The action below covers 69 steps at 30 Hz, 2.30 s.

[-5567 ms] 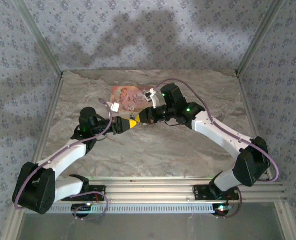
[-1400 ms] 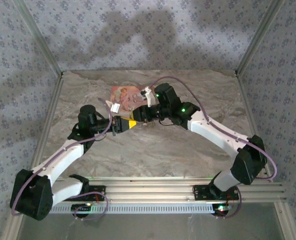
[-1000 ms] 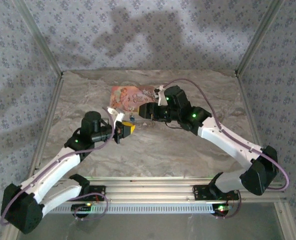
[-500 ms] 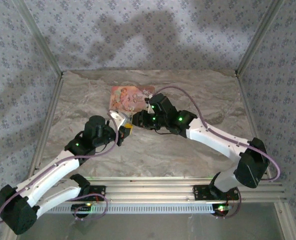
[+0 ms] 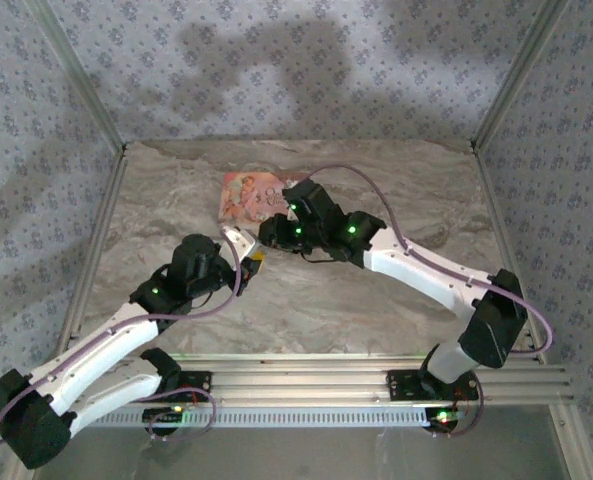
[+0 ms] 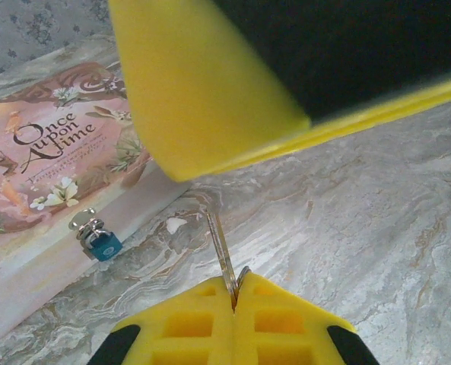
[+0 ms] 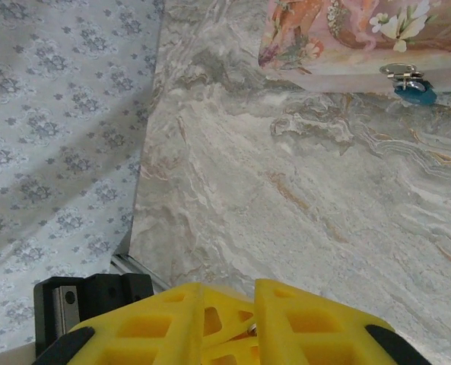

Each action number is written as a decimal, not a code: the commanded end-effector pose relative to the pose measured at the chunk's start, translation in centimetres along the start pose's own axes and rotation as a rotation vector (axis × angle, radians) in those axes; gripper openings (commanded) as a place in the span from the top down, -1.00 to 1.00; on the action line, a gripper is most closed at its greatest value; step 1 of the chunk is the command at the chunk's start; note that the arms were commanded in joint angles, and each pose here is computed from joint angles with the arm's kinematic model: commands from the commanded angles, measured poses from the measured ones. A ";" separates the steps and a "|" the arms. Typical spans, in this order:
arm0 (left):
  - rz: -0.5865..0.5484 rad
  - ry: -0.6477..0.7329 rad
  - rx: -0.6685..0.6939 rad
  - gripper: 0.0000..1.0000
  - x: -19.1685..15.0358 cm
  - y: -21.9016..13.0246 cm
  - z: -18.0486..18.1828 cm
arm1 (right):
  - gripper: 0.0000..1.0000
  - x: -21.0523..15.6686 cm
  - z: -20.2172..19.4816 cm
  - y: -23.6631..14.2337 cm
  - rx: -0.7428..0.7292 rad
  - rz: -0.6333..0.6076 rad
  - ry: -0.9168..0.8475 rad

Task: Unlock the padlock with the key

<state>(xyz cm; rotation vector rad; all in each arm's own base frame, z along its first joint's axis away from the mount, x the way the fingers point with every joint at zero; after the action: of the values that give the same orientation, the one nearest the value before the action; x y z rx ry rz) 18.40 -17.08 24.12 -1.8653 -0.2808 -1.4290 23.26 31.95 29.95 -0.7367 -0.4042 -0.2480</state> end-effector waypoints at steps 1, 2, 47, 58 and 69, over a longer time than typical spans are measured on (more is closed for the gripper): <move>-0.040 0.039 0.012 1.00 1.6 -0.7 -0.2 | 0.50 -0.4 -0.4 0.4 -0.086 0.028 -0.017; -0.040 0.043 0.014 1.00 1.6 -0.7 -0.2 | 0.49 -0.5 -0.3 0.5 -0.095 0.036 -0.023; -0.197 -0.522 -0.446 -0.16 3.2 -3.0 2.2 | 1.00 3.7 0.2 -2.4 0.246 -0.065 -0.781; -0.282 -0.546 -0.700 -0.12 6.4 -2.3 2.7 | 1.00 3.2 1.1 -4.9 0.528 -0.070 -0.871; -0.268 -0.521 -0.729 -0.02 7.0 -1.6 2.7 | 1.00 3.2 1.0 -4.8 0.586 -0.092 -0.805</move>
<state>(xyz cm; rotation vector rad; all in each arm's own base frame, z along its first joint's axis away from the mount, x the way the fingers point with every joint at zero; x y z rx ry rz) 22.12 -15.76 28.63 -2.8974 -0.3233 -1.1315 24.62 29.27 33.59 -0.2688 -1.2058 0.1239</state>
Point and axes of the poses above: each hand's point on the last joint's axis, 136 mm out from that joint toward the fingers, its own y axis out along the fingers, its own z axis along the line the jaws close on, x = y × z, the point moved 8 cm from there along -y, back along the fingers, and after that the axes turned 4 degrees about -y, right-handed, at the moved point
